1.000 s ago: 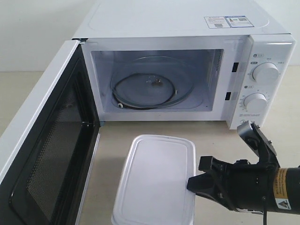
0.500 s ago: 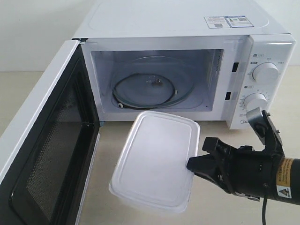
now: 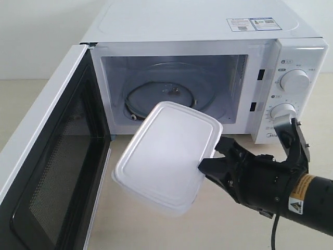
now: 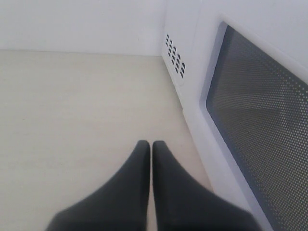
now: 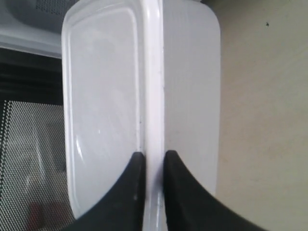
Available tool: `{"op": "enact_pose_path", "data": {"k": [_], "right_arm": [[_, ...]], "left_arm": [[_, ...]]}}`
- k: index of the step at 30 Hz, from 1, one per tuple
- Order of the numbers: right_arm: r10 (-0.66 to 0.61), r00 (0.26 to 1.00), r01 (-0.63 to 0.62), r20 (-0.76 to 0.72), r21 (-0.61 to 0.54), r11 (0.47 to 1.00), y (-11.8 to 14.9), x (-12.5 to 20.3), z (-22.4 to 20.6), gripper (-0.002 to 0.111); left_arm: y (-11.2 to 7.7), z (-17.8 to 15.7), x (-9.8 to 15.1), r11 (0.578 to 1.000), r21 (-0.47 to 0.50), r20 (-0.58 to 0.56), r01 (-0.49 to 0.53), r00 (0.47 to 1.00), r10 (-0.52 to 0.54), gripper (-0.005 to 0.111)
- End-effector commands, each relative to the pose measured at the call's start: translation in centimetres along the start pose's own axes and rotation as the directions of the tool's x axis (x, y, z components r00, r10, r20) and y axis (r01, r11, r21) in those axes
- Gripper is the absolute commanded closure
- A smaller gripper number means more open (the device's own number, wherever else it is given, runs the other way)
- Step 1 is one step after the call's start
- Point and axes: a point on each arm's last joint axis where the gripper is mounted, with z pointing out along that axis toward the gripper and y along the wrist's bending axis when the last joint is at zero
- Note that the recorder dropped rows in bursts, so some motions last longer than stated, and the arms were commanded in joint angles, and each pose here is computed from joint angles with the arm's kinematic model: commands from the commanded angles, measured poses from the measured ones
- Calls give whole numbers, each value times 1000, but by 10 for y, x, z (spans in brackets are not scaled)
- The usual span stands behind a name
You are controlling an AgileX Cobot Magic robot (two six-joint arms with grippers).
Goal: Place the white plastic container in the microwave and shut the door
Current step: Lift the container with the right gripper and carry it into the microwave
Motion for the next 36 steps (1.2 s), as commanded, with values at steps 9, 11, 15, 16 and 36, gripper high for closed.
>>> {"op": "enact_pose_path", "data": {"k": [9,11,15,16,36], "right_arm": [[107,982,-108,154,-4,994,24,2,15,108],[110,980,-113,164,13,993,31,-1,21,108],[124,973,-134,195,42,990,43,-9,30,108],[129,970,-140,208,40,989,46,-12,31,108],[314,891,-334,327,4,943,54,-28,81,108]], "left_arm": [[0,0,0,1000,-2,12,2,1000,-2,103],[0,0,0,1000,-2,12,2,1000,-2,103],[0,0,0,1000,-2,12,2,1000,-2,103],[0,0,0,1000,-2,12,2,1000,-2,103],[0,0,0,1000,-2,12,2,1000,-2,103]]}}
